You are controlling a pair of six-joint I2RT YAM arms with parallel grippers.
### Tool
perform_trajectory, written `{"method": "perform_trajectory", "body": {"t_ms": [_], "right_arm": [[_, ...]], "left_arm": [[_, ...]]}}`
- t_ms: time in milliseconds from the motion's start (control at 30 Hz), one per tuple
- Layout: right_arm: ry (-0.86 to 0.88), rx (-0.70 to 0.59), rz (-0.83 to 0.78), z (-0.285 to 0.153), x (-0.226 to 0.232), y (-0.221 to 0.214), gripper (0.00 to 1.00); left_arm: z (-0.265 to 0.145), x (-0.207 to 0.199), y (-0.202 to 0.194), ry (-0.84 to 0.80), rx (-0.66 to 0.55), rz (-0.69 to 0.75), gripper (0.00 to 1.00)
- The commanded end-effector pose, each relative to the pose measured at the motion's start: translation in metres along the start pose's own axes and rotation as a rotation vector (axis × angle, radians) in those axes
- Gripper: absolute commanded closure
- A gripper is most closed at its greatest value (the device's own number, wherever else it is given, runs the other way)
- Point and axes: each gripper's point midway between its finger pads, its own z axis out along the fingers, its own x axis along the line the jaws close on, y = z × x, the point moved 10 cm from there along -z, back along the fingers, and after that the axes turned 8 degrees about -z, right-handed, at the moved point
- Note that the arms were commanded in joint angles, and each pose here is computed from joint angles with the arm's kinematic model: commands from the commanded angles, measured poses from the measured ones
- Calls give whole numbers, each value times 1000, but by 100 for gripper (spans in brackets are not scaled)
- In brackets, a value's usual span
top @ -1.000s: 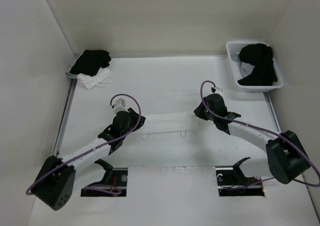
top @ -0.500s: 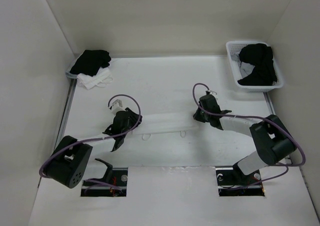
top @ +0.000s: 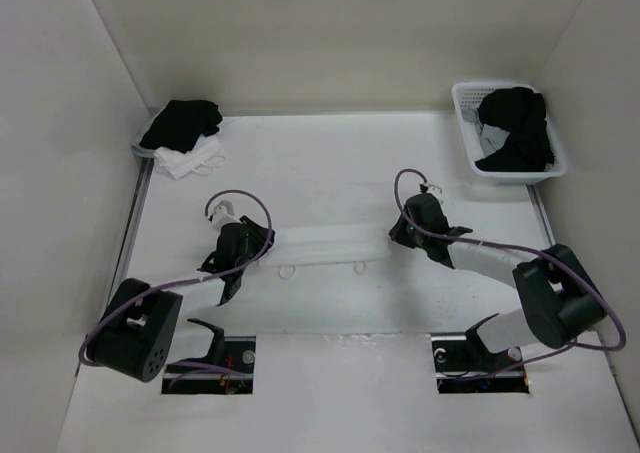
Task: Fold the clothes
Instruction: Fold the tank top
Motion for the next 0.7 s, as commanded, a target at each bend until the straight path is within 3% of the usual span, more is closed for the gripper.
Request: {"method": "perform_trajectory", "body": {"t_ms": [0,167,333,500,667], "right_arm": [[62,-121,42,-23,8,18,76],[111,-68,48,-31,5,5,51],[167,4,111,-22,0,-18,41],[147,46,142,-13,-3,-29,40],[183,55,209,-9,-3,-37,52]], "left_arm": [[-12,-30,15,-138,-42,14,74],[-24,-55,27,-183,-72,79,72],[-30,-65,23,-214,-55,102,71],[-40,-75,20,-268,-48,117,71],[-48,-83,26,-302,-62,127,70]]}}
